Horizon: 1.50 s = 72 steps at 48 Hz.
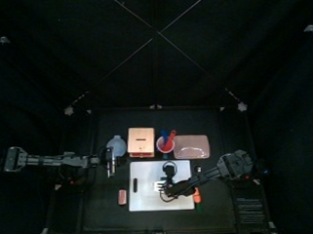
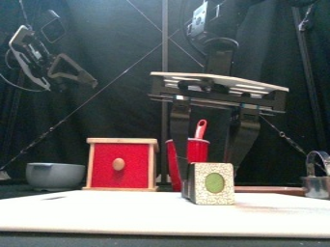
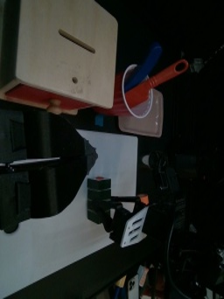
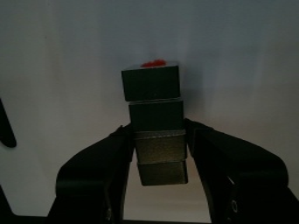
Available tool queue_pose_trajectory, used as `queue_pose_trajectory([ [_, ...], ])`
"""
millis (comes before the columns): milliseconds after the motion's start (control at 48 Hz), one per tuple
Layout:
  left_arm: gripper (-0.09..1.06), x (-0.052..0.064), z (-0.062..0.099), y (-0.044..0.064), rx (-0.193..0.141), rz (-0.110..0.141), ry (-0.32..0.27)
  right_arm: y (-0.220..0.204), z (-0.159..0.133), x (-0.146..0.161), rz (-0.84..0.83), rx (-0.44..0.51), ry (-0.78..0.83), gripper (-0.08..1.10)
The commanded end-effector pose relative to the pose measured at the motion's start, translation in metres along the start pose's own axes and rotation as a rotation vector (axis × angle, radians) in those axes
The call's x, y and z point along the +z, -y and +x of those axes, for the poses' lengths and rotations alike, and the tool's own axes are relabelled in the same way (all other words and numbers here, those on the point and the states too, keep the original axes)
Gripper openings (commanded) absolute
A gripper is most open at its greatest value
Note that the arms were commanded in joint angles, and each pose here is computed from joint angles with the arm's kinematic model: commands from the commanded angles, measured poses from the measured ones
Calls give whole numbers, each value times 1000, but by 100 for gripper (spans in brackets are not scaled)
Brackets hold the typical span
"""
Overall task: Place sushi on board then cut the sushi with the knife then place the pieces on the plate
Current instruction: Pick knife at handle with right hand
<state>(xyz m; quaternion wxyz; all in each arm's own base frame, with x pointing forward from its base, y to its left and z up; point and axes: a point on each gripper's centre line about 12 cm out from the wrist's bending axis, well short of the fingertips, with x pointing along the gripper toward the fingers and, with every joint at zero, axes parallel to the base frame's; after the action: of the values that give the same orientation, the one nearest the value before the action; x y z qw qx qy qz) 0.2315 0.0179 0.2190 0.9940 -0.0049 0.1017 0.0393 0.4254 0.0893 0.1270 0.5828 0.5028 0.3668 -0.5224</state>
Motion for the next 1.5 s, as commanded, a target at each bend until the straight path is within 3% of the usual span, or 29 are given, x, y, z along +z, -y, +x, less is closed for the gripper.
queue_pose_trajectory([
  [21, -1, 5, 1, -1, 3, -1, 15, -7, -35, 10, 8, 60, -1, 82],
  [375, -1, 6, 1, -1, 7, -10, 18, -12, -69, 17, -31, 157, 25, 82],
  [646, -1, 5, 1, -4, 17, -9, 17, 12, -112, 52, -282, 182, 81, 82],
  [854, -1, 5, 0, -4, 20, -8, 15, 26, -140, 112, -445, 208, 101, 82],
  [1188, -1, 4, 0, -10, 45, -19, 14, 62, -177, 241, -579, 253, 136, 82],
  [1354, -1, 5, 0, -11, 49, -21, 17, 72, -183, 283, -640, 304, 88, 82],
  [1500, -1, 8, 1, -14, 64, -43, 25, 72, -184, 313, -737, 373, 42, 82],
])
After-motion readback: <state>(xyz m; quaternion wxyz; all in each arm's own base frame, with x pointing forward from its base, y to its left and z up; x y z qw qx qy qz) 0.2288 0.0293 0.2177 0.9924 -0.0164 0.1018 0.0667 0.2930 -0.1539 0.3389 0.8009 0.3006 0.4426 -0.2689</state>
